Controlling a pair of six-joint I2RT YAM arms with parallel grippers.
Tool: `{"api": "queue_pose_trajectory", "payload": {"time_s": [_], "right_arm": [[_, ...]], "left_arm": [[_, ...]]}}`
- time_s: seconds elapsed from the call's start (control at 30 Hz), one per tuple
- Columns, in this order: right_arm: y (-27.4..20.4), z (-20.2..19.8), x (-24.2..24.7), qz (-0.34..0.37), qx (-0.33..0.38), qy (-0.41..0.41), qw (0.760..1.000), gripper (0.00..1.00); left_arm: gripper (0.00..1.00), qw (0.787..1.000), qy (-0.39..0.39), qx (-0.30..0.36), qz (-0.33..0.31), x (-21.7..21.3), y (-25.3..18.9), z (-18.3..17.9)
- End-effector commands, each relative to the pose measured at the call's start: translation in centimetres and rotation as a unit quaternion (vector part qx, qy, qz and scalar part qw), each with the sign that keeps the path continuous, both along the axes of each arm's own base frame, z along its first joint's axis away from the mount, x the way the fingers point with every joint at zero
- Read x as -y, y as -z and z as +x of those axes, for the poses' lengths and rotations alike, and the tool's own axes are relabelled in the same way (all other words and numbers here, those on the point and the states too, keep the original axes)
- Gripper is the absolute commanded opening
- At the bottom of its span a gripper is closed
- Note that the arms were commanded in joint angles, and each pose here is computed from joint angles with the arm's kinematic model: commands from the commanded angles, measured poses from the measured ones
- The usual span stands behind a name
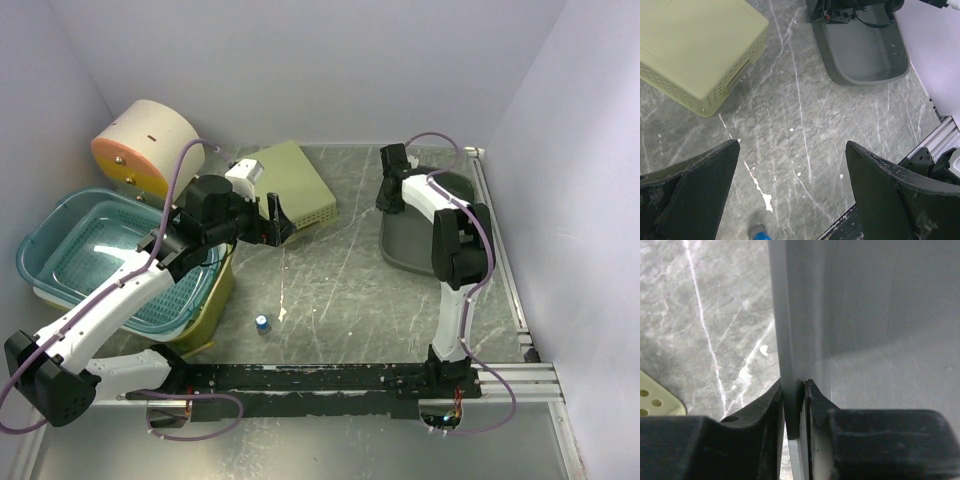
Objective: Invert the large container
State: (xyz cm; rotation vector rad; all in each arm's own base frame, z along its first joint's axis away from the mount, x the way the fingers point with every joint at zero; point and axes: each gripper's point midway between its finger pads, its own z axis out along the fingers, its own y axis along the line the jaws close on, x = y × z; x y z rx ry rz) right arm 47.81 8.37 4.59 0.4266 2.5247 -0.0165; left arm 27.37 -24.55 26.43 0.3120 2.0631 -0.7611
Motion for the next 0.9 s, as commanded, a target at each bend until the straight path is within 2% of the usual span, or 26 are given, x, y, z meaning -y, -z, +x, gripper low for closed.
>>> {"api": "queue_pose_trajectory", "payload": {"time_s": [0.0, 0.03, 0.2, 0.27, 0.33, 0.5, 0.57, 0.87], "right_arm": [[-4.7, 1.0, -2.1, 0.062, 0.056, -0.030, 0.996, 0.09], [-5.7, 0.9, -2.6, 0.077, 0.063, -0.040, 0.994, 0.01], [-13.4, -0.2, -4.1, 0.138, 0.126, -0.080, 0.979, 0.00], [-16.8, -0.8, -4.8, 0.189, 0.156, -0.100, 0.964, 0.00], [-19.9, -1.4, -5.4, 0.262, 0.188, -0.124, 0.938, 0.00], [-24.3, -3.8, -5.5, 0.451, 0.230, -0.181, 0.843, 0.00], [-25.0, -4.8, -5.8, 0.506, 0.233, -0.197, 0.807, 0.00], [-27.8, -9.8, -6.2, 0.677, 0.258, -0.253, 0.641, 0.00]], "left_arm": [[0.99, 1.000, 0.000, 0.027, -0.005, 0.0, -1.2, 0.5], [0.99, 1.000, 0.004, 0.028, 0.001, 0.0, -1.1, 0.5], [0.99, 0.998, 0.004, 0.039, 0.044, -1.1, -1.6, 0.4], [0.99, 0.998, 0.003, 0.049, 0.041, -1.3, -2.4, 0.4], [0.99, 0.998, 0.005, 0.054, 0.032, -1.1, -2.9, 0.3], [0.99, 0.999, 0.027, 0.043, 0.015, 0.0, -2.9, 0.0], [0.99, 0.999, 0.030, 0.042, 0.015, 0.1, -2.7, 0.1], [0.99, 0.998, 0.048, 0.044, 0.003, 1.0, -2.9, 0.1]]}}
